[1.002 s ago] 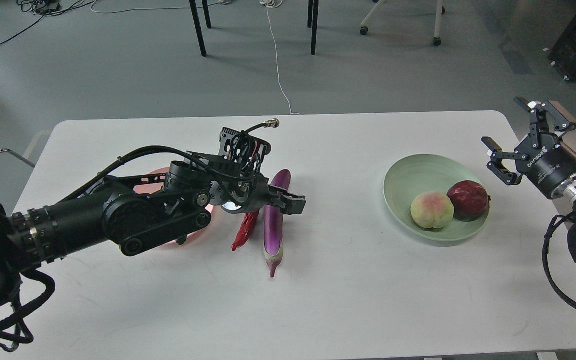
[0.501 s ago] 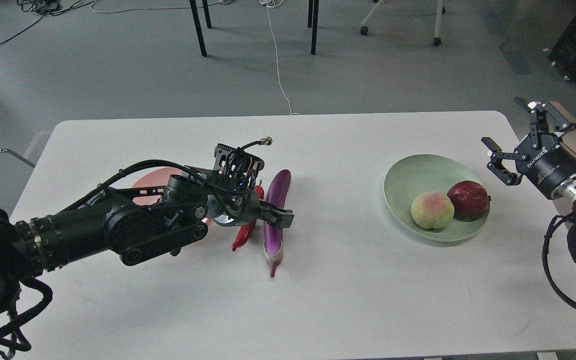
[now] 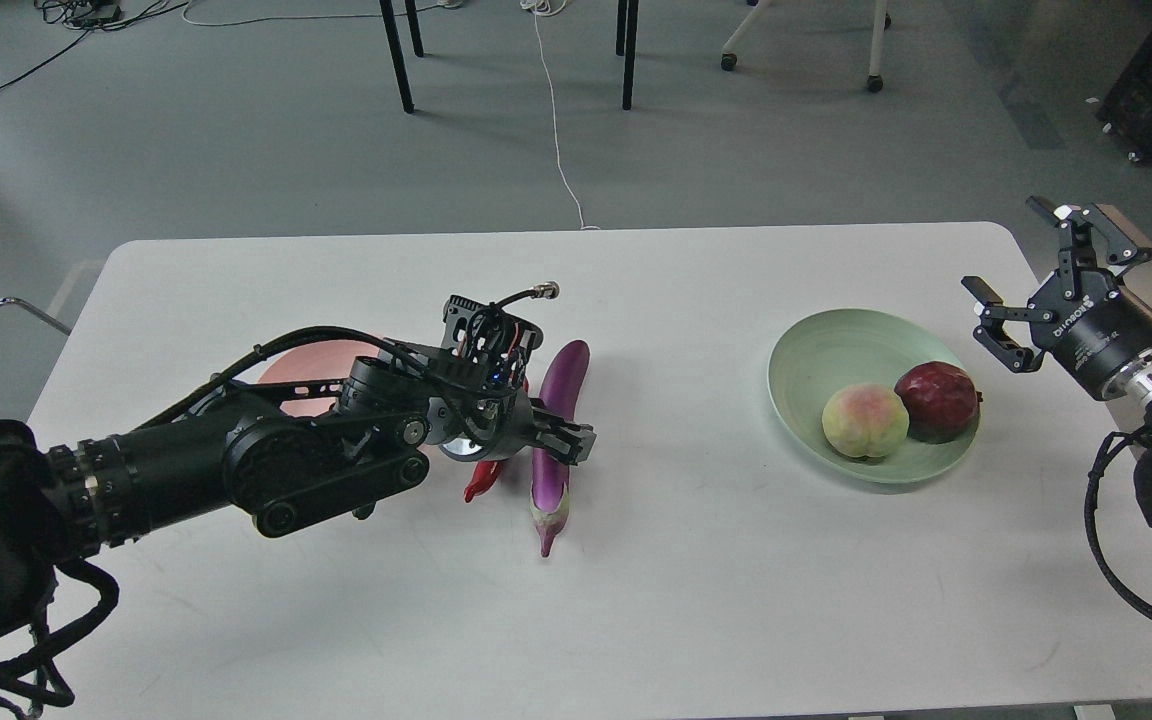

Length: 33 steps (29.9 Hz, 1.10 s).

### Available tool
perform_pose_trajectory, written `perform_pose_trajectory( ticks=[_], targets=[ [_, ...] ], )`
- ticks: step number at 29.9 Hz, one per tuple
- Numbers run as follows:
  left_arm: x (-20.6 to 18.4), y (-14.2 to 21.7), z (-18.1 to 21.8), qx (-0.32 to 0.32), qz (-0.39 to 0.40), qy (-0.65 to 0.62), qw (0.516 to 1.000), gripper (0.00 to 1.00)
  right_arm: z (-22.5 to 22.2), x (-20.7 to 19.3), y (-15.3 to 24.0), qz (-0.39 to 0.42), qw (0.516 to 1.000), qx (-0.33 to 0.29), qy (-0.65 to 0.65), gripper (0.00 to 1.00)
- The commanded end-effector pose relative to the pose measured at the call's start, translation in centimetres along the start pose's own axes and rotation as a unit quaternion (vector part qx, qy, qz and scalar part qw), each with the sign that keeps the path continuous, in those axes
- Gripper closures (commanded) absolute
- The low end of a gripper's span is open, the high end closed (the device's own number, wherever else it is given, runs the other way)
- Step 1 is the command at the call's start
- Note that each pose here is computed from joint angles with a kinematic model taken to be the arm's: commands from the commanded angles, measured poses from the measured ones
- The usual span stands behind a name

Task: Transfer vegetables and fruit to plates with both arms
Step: 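Lift the eggplant with the left gripper and lay it on the pink plate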

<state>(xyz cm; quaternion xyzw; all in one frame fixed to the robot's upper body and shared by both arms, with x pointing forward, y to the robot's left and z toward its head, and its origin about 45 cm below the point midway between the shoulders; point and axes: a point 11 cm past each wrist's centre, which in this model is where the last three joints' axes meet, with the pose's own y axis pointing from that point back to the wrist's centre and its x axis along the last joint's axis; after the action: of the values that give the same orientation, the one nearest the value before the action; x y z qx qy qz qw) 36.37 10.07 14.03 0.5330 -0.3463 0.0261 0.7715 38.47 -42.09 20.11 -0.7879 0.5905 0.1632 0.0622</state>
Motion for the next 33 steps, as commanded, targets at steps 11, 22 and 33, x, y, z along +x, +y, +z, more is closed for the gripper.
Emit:
perform_pose_trajectory(
  ticks=[11, 22, 33],
  targets=[
    [1.7, 0.6, 2.8, -0.026, 0.003, 0.047, 0.999, 0.8, 0.0, 0.0, 0.0, 0.0, 1.0, 0.0, 0.001, 0.04],
    [6.2, 7.8, -3.1, -0.01, 0.056, 0.084, 0.995, 0.79, 0.0, 0.0, 0.0, 0.0, 1.0, 0.001, 0.001, 0.04],
    [-1.2, 13.6, -15.9, 0.107, 0.014, 0.061, 0.992, 0.79, 0.3, -0.3, -0.2, -0.004, 1.0, -0.003, 0.001, 0.04]
  ],
)
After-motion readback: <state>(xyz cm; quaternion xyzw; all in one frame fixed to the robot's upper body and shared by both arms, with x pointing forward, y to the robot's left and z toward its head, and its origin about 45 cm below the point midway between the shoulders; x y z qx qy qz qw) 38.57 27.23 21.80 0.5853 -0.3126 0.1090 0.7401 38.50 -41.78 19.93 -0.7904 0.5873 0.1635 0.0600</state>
